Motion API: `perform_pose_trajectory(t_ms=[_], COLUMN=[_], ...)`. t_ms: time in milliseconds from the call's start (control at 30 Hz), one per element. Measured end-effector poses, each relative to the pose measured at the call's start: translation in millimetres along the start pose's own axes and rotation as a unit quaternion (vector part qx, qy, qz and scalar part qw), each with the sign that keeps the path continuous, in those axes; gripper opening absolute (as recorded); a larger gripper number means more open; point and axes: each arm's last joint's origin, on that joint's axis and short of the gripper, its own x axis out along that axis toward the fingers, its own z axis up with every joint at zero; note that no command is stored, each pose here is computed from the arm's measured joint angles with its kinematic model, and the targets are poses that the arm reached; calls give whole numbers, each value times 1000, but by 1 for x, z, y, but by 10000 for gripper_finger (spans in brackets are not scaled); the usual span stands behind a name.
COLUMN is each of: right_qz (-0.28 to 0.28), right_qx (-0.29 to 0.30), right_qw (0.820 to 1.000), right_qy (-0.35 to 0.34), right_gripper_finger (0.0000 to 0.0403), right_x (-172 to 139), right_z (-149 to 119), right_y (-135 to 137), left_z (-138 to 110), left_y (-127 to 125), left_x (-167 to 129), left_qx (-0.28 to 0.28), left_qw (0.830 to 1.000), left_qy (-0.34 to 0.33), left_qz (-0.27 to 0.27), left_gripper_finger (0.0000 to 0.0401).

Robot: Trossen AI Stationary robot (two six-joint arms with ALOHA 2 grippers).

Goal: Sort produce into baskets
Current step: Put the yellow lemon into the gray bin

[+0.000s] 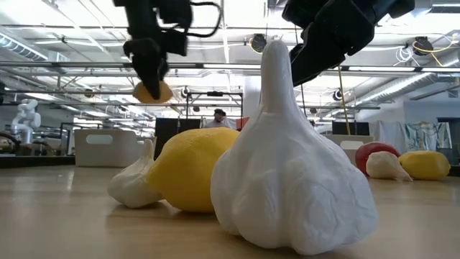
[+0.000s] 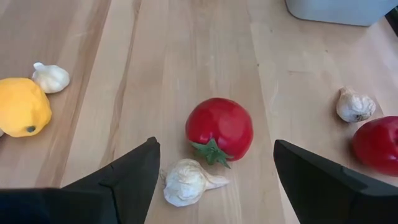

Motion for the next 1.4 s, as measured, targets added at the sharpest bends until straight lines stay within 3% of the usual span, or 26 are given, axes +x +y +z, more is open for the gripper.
perform_pose_trajectory(t_ms=[200,400,667,833,1133,1400], right_qz=[0,1,-4,-9,-13,-13], right_qx=[0,1,5,9,13,13], right_qw=[1000,1000,1000,1000,1000,1000], right_qy=[0,-12,-18,-18,-17,-17], right_gripper_finger=[302,302,302,302,302,302], right_x=[0,0,1,1,2,2], right_z=[0,2,4,4,4,4], right_y=[0,0,-2,-6,-10,-10], left_z=[-32,-50,-72,-80,-85,-87], left_y=[40,67,87,85,83,80], left_x=[-16,-3,19,28,35,37], left_qx=[-110,-182,-283,-273,-270,-239], left_qw=[993,982,949,951,951,960], left_qy=[-21,-9,24,47,58,68], left_qz=[26,47,137,140,138,132], left_gripper_finger=[219,219,219,227,277,283])
